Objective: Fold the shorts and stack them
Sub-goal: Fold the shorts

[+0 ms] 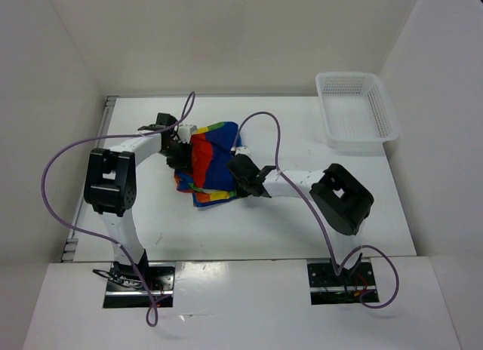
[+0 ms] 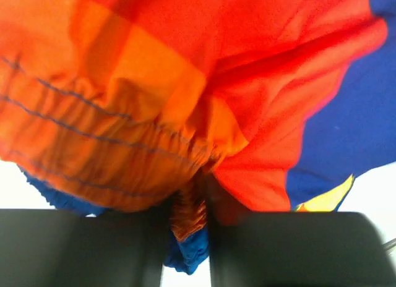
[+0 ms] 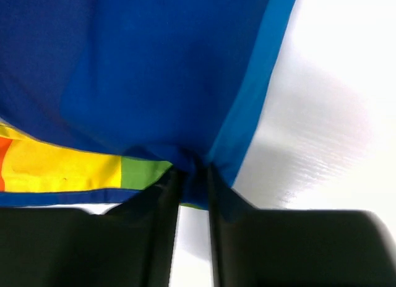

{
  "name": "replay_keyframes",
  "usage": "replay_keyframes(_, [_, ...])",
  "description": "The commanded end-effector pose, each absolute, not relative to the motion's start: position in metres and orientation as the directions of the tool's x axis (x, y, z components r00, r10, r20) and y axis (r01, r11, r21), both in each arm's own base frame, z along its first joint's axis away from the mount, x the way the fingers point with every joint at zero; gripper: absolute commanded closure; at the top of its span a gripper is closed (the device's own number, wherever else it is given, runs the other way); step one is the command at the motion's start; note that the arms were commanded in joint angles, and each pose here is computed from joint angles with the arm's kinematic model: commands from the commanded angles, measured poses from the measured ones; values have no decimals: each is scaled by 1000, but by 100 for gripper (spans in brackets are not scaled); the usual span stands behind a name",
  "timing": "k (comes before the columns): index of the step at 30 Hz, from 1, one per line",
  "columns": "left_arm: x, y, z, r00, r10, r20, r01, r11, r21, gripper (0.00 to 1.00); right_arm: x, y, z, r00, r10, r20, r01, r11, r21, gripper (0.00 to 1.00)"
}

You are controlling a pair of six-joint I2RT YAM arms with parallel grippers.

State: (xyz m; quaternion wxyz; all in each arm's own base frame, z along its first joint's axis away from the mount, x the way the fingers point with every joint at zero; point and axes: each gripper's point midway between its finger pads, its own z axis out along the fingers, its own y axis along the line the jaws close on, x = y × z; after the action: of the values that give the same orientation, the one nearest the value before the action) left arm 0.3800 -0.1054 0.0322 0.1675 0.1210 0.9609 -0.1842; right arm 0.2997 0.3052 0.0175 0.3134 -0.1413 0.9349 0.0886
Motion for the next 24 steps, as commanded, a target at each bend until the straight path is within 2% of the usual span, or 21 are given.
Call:
replay_keyframes(1, [381, -116, 33, -910, 175, -376, 319, 875, -364, 74, 278, 296, -11, -828, -192, -526, -288, 952, 105, 78])
replay_keyframes(2, [382, -117, 40, -912, 175, -371, 319, 871, -373, 87, 277, 298, -8, -828, -190, -527, -293, 949, 119, 84])
replay_keyframes(5, [379, -121, 65, -906, 174, -387, 331, 859, -390, 100, 267, 291, -8, -843, -190, -503, -286, 950, 121, 86])
replay_keyframes(6, [382, -121, 82, -889, 172, -426, 348, 857, -380, 100, 267, 293, -4, -842, -187, -505, -291, 948, 133, 87])
replay_keyframes(10, [380, -115, 120, -873, 162, -461, 351, 865, -360, 99, 260, 286, -2, -846, -191, -498, -290, 949, 127, 87])
replay_keyframes(13, [361, -113, 125, -910, 166, -379, 317, 868, -382, 97, 258, 280, -4, -848, -209, -488, -293, 951, 102, 87])
replay_keyframes(15, [342, -115, 115, -947, 169, -273, 276, 862, -426, 97, 261, 282, 0, -841, -214, -496, -301, 948, 103, 85])
replay_keyframes(17, [319, -110, 88, -976, 163, -146, 212, 870, -446, 97, 261, 282, -2, -842, -226, -491, -309, 947, 94, 78])
replay_keyframes(19, [305, -105, 73, -985, 153, -83, 174, 874, -453, 91, 261, 282, -2, -842, -226, -491, -309, 947, 94, 68])
replay_keyframes(20, [301, -102, 61, -986, 154, -59, 164, 881, -444, 88, 261, 282, -2, -842, -226, -491, -309, 947, 94, 56])
replay_keyframes(22, [296, -95, 37, -988, 145, -51, 153, 893, -423, 79, 258, 287, 2, -842, -238, -485, -333, 935, 120, 47])
replay_keyframes(24, [302, -93, 26, -987, 146, -68, 161, 899, -407, 75, 256, 291, 18, -817, -274, -507, -390, 911, 137, 36])
